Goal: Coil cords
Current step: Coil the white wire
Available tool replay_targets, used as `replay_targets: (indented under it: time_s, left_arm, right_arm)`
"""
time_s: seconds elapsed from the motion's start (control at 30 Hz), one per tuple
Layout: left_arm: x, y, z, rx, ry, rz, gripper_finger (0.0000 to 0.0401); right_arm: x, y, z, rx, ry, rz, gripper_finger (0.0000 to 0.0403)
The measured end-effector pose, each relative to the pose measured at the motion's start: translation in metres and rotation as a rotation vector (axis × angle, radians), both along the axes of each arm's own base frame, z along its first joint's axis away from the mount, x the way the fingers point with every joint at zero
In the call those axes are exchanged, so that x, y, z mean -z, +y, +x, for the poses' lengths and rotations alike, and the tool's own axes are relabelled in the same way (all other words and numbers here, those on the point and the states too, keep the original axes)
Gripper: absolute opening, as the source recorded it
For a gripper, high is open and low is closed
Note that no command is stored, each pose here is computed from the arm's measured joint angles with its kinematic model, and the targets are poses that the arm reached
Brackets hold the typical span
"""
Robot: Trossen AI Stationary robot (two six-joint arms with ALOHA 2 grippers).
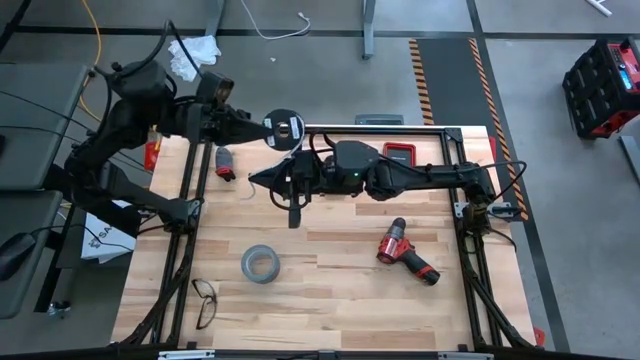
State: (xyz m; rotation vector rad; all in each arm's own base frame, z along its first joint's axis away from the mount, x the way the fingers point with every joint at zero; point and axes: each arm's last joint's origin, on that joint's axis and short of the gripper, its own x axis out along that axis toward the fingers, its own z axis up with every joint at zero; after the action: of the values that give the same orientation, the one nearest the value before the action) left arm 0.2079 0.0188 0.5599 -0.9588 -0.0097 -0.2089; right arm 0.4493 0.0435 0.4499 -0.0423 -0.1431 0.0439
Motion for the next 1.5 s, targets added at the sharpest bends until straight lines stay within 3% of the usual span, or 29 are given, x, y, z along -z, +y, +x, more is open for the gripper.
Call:
replay_targets:
  time_s: [0.17, 0.33, 0.8, 1.13, 1.5]
  left_arm:
    - [-0.001, 0.001, 0.014, 0.013, -0.048, -0.003, 0.0000]
    - [0.001, -0.004, 0.023, 0.099, -0.039, -0.051, 0.0000]
    - [0.001, -0.037, 0.022, 0.291, -0.021, -0.070, 0.0000]
    - [0.007, -0.037, 0.000, 0.241, 0.087, -0.055, 0.0000]
    - [0.002, -0.035, -0.012, 0.205, 0.043, 0.021, 0.0000]
  right_arm:
    - [0.001, -0.001, 0.000, 0.014, 0.008, 0.001, 0.0000]
    - [0.001, -0.004, 0.000, 0.070, 0.007, -0.027, 0.0000]
    - [-0.004, -0.019, 0.001, 0.059, -0.045, -0.032, 0.0000]
    - [-0.007, -0.025, 0.000, 0.071, -0.066, -0.027, 0.0001]
    - [-0.003, -0.032, 0.001, 0.076, -0.031, -0.032, 0.0000]
